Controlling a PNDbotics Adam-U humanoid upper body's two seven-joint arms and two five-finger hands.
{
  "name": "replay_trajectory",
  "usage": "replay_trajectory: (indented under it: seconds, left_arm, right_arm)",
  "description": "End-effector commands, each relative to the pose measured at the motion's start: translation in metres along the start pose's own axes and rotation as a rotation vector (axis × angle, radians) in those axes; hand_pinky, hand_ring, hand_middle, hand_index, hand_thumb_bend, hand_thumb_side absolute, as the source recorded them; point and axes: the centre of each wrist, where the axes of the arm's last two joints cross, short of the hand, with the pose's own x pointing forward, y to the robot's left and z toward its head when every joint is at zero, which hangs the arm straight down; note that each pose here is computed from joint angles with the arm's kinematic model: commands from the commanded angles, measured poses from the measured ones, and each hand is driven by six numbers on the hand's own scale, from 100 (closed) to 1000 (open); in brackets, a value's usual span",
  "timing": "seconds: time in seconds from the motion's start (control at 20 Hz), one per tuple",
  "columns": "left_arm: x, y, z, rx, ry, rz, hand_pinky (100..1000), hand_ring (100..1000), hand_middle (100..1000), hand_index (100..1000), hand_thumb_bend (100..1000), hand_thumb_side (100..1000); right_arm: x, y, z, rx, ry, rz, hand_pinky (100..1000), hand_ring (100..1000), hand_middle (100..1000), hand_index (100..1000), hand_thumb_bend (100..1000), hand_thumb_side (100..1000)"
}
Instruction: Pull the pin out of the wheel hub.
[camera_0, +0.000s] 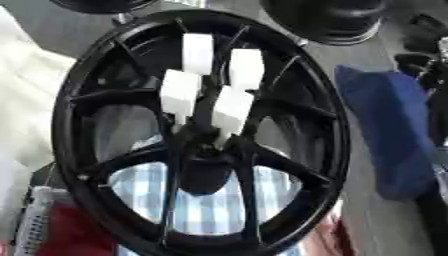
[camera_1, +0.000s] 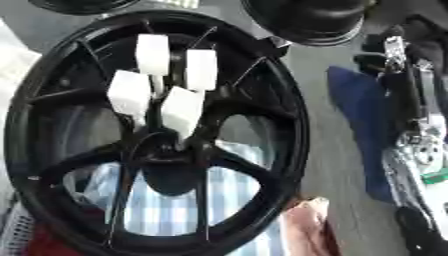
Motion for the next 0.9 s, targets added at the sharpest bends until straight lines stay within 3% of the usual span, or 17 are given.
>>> replay_trajectory:
  seconds: [0.05, 0.55, 0.7, 0.9]
  left_arm:
    - [0.008, 0.002, -0.003, -0.002, -0.029, -0.008, 676, 792, 691, 751, 100, 793]
    - [0.007, 0.002, -0.003, -0.003, -0.029, -0.01, 676, 794, 692, 751, 100, 792]
    - [0.007, 0.002, -0.003, -0.006, -0.026, -0.013, 676, 794, 692, 751, 100, 792]
    - [0.006, 0.003, -0.002, -0.011, -0.021, -0.02, 676, 795, 693, 751, 100, 791]
  right_arm:
    - [0.009, -0.004, -0.002, -0.003, -0.03, 0.006, 786, 685, 648, 685, 100, 727]
    - [0.018, -0.003, -0.008, 0.038, -0.063, 0.039, 787, 690, 653, 688, 100, 705]
    - [0.034, -0.003, -0.014, 0.123, -0.097, 0.116, 791, 700, 663, 698, 100, 665]
    - [0.059, -0.003, -0.029, 0.329, -0.134, 0.349, 797, 708, 669, 707, 100, 603]
